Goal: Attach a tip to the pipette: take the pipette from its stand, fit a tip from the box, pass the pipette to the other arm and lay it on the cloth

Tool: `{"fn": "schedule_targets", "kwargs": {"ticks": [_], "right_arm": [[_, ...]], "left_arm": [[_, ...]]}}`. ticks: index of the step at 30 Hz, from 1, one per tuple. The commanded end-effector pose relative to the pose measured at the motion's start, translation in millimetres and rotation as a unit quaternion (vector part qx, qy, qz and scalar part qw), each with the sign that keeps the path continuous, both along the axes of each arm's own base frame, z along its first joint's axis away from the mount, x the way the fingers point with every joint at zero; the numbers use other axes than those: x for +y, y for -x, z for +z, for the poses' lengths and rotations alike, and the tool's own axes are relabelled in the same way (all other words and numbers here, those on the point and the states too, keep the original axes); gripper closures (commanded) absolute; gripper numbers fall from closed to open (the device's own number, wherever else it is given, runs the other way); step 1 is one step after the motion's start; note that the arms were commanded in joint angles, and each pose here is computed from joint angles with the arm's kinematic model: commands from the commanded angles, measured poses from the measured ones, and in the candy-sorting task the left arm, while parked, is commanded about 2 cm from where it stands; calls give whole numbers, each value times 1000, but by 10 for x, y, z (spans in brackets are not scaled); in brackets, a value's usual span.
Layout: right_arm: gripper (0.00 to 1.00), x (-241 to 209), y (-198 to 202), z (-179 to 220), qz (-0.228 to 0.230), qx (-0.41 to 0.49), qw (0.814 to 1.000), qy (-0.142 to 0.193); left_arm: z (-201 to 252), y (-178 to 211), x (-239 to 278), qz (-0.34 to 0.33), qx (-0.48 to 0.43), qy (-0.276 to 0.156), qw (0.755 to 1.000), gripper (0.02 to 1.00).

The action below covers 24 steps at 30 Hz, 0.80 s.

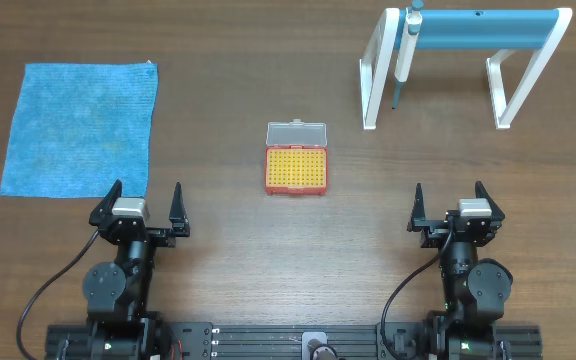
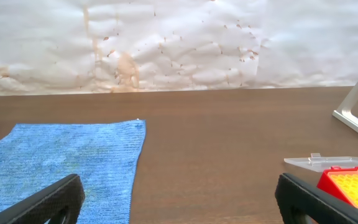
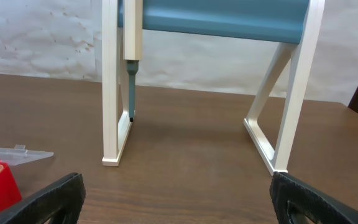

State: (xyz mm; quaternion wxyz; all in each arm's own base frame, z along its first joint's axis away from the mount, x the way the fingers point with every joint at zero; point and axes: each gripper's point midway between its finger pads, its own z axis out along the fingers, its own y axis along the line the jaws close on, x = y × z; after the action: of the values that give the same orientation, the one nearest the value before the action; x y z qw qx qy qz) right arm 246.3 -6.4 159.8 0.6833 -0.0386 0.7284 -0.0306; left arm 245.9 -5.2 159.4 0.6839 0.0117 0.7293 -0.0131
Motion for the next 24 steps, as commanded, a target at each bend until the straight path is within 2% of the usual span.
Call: {"fn": "schedule_targets", "kwargs": {"ticks": [1,24], "right_arm": [[25,35,1,-10,11,0,1000,6],[27,47,1,-8,15,0,1000,5]], "left_arm": [[-37,-1,-37,-10,7,-6,1000,20],[-37,-1,-37,-10,7,-6,1000,20]]}}
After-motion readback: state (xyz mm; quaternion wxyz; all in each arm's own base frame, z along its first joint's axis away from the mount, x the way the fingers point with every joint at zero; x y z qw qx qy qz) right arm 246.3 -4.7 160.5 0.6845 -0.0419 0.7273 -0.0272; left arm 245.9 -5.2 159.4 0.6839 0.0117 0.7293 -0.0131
